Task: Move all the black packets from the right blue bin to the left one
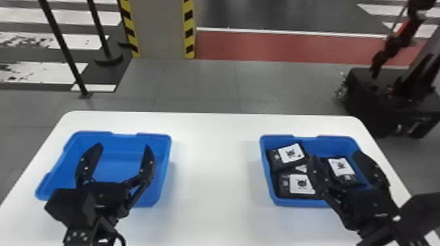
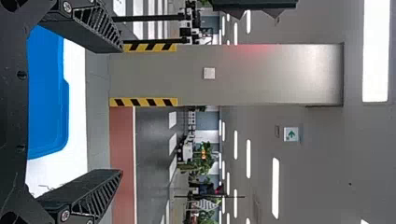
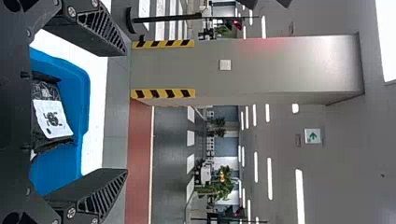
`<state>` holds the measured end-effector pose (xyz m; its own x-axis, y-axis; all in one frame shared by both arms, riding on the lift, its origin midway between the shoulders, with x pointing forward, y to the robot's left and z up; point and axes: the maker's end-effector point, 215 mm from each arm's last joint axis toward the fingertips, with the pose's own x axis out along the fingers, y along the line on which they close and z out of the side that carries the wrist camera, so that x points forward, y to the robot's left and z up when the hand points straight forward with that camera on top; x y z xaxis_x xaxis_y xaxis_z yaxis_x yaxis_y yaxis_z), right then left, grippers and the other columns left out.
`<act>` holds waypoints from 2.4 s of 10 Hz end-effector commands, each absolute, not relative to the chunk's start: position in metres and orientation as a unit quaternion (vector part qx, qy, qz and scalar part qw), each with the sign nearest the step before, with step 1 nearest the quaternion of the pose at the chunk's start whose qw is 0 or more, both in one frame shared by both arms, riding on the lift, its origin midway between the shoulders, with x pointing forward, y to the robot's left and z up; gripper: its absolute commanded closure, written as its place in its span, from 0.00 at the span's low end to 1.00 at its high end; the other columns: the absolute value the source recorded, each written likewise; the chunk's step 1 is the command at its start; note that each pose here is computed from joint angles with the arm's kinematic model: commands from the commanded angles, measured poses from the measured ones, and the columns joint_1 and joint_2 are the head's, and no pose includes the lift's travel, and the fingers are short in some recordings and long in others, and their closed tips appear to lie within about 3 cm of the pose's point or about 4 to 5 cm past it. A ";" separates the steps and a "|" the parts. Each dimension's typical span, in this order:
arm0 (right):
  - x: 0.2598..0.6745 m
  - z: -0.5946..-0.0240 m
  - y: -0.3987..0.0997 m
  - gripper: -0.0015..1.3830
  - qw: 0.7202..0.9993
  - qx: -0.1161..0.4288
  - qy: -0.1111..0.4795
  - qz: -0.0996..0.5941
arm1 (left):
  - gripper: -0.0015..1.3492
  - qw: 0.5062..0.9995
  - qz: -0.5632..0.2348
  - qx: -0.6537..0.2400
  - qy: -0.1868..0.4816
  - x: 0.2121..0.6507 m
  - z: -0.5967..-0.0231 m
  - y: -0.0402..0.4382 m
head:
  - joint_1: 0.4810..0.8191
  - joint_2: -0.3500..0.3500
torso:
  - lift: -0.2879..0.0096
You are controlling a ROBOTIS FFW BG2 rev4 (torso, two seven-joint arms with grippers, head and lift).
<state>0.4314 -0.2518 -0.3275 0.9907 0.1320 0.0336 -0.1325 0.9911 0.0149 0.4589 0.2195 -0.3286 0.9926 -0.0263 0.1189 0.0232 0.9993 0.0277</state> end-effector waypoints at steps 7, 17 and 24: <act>0.474 -0.348 -0.295 0.09 0.998 0.011 0.049 0.039 | 0.08 0.998 -0.011 0.013 -0.063 0.456 -0.328 0.221 | 0.63 0.37 | 0.60; 0.571 -0.455 -0.295 0.09 0.968 0.089 0.224 0.064 | 0.08 0.998 -0.013 0.011 -0.059 0.453 -0.332 0.218 | 0.63 0.37 | 0.60; 0.564 -0.502 -0.272 0.93 0.941 0.130 0.298 0.092 | 0.08 0.998 -0.014 0.012 -0.055 0.451 -0.336 0.218 | 0.63 0.40 | 0.60</act>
